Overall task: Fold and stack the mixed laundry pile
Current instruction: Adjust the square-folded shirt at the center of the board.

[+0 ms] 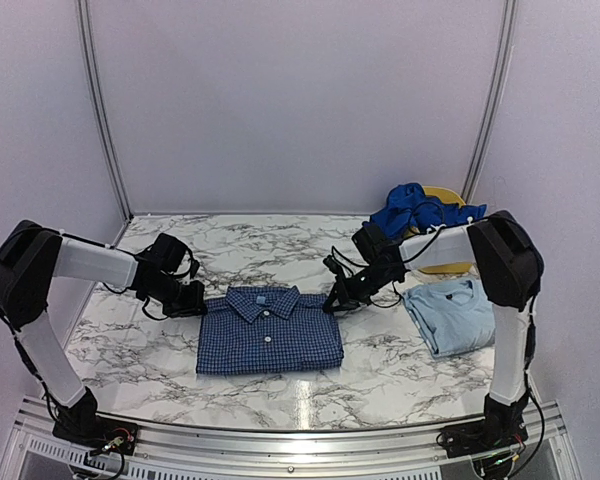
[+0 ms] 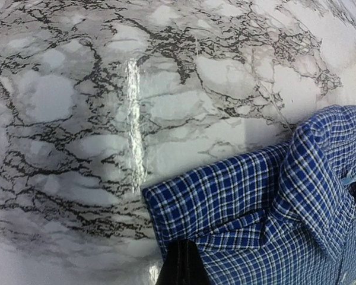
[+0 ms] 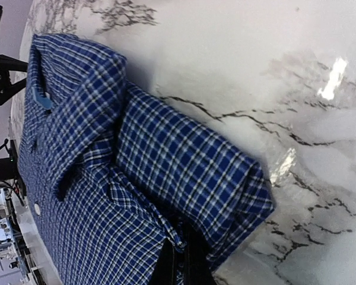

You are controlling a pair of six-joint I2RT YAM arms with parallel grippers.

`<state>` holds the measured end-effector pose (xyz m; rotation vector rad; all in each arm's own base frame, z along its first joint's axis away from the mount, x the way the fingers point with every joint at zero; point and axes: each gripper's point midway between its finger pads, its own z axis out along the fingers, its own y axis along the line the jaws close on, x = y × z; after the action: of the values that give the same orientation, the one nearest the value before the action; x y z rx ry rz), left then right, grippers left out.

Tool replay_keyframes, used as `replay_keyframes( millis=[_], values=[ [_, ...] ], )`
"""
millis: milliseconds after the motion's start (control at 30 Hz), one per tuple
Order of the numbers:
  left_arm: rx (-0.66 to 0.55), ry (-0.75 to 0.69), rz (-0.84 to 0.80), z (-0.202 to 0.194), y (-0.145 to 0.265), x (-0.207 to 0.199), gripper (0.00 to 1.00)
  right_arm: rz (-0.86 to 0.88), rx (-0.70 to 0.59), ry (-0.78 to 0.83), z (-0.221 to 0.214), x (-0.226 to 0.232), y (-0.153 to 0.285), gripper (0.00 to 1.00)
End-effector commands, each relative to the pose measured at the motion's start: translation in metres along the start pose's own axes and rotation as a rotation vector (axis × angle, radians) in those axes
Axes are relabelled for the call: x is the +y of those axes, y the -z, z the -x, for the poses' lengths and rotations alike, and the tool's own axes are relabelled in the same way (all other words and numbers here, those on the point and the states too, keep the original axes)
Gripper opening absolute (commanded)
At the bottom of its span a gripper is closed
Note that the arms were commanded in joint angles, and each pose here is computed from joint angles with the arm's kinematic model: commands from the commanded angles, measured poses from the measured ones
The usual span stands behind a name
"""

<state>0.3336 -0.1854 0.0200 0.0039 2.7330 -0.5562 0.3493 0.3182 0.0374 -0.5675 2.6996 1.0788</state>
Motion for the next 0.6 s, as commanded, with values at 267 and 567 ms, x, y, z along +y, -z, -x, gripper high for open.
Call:
replay_keyframes(
  millis=[267,567],
  values=[
    [-0.305,-0.269,-0.028,0.056,0.087,-0.056,0.96,-0.145,-0.267,0.164,0.063,0.047,0.106,0.45],
    [-0.312,-0.742,-0.183,-0.017,0.089,-0.186,0.99,-0.138,-0.601,0.2,0.043,0.085,0.214,0.99]
  ],
)
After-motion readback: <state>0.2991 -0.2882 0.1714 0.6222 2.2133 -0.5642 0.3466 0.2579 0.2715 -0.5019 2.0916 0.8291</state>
